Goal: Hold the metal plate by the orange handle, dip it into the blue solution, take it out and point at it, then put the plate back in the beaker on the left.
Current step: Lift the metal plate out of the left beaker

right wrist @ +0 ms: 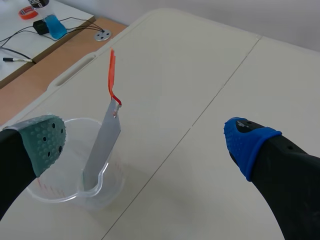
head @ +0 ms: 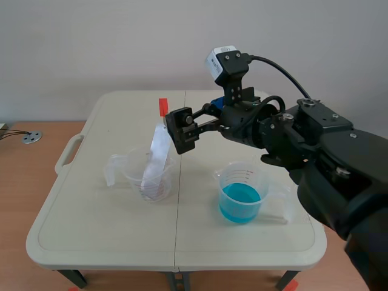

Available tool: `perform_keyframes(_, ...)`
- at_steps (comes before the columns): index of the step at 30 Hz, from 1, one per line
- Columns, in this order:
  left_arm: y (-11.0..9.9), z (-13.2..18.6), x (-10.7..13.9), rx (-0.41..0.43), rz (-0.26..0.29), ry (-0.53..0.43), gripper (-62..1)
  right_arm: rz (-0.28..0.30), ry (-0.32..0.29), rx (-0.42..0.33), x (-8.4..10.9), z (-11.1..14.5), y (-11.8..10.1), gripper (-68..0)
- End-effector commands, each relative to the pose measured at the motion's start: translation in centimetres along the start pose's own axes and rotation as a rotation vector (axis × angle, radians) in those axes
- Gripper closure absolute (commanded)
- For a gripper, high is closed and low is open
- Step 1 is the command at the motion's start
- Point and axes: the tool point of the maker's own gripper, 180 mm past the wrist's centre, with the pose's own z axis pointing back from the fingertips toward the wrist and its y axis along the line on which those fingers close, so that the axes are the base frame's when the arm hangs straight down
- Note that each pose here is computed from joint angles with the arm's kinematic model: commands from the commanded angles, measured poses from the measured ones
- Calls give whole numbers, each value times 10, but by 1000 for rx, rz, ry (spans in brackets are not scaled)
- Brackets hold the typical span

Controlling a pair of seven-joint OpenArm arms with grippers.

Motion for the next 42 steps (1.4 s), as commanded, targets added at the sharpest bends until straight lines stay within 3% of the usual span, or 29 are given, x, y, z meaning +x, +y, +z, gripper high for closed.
perform_keyframes(1, -2, 0, 5, -3, 7, -22, -28, 14, -46, 5, 21, -7, 1, -663)
perform_keyframes(13, -1, -1, 5, -2, 5, -20, -28, -23, -22, 40, 31, -45, 14, -663)
perform_keyframes(23, -1, -1, 4, -2, 5, -15, -28, 22, 20, 56, 39, -52, 19, -663)
perform_keyframes(31, -1, -1, 4, -4, 5, -16, -28, 42, 11, 128, 43, -55, 40, -663)
perform_keyframes(37, -1, -1, 4, -4, 5, -16, -28, 35, 6, 130, 44, -55, 40, -662)
perform_keyframes(39, -1, -1, 4, -4, 5, -16, -28, 35, 6, 130, 44, -55, 40, -634)
perform_keyframes(42, -1, -1, 4, -4, 5, -15, -28, 23, 1, 134, 45, -55, 40, -531)
